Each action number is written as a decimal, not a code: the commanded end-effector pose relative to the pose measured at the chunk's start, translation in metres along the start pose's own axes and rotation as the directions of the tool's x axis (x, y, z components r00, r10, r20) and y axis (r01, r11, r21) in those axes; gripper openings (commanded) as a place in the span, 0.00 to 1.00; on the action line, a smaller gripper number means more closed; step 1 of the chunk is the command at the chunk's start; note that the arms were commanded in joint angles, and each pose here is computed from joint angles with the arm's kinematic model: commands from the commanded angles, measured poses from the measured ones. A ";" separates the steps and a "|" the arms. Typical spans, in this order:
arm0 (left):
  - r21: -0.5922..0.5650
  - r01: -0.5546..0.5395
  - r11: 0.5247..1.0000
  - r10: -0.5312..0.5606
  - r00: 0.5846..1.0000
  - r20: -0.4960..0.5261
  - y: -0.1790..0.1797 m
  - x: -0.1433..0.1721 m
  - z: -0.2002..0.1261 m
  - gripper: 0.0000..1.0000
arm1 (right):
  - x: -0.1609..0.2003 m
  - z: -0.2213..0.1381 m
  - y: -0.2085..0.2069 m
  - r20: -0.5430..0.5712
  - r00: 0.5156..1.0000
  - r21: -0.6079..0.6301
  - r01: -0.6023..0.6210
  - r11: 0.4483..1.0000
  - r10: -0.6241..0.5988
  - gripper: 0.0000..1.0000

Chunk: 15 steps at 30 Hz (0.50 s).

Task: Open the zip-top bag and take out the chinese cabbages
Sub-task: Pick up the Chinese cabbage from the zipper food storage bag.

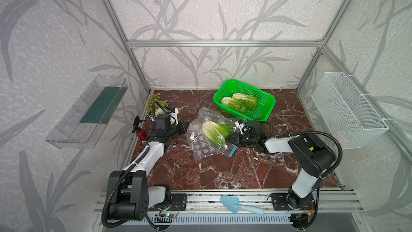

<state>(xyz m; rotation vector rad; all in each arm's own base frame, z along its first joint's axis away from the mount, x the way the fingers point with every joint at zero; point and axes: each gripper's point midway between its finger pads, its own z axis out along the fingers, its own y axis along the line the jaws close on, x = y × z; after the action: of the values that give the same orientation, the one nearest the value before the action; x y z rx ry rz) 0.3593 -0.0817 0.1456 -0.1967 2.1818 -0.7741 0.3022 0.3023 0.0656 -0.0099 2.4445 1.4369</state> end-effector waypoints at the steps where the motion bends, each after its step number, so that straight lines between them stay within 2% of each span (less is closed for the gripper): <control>1: -0.006 -0.009 1.000 0.009 1.000 -0.005 0.002 0.004 0.000 0.00 | -0.008 0.000 0.006 0.047 0.999 -0.020 0.021 1.000 -0.020 0.32; 7: 0.010 -0.009 1.000 0.009 1.000 -0.005 -0.001 0.004 0.001 0.00 | -0.021 0.006 0.017 0.093 0.995 -0.091 0.029 0.995 -0.020 0.36; 15: 0.017 -0.013 1.000 0.013 1.000 -0.009 -0.001 0.007 0.000 0.00 | -0.030 0.015 0.026 0.130 0.991 -0.185 -0.008 0.983 0.032 0.36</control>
<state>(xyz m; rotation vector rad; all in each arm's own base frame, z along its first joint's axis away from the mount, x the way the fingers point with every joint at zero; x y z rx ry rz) 0.3594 -0.0821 0.1458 -0.1926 2.1764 -0.7767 0.3213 0.3159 0.0668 0.0665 2.3229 1.5385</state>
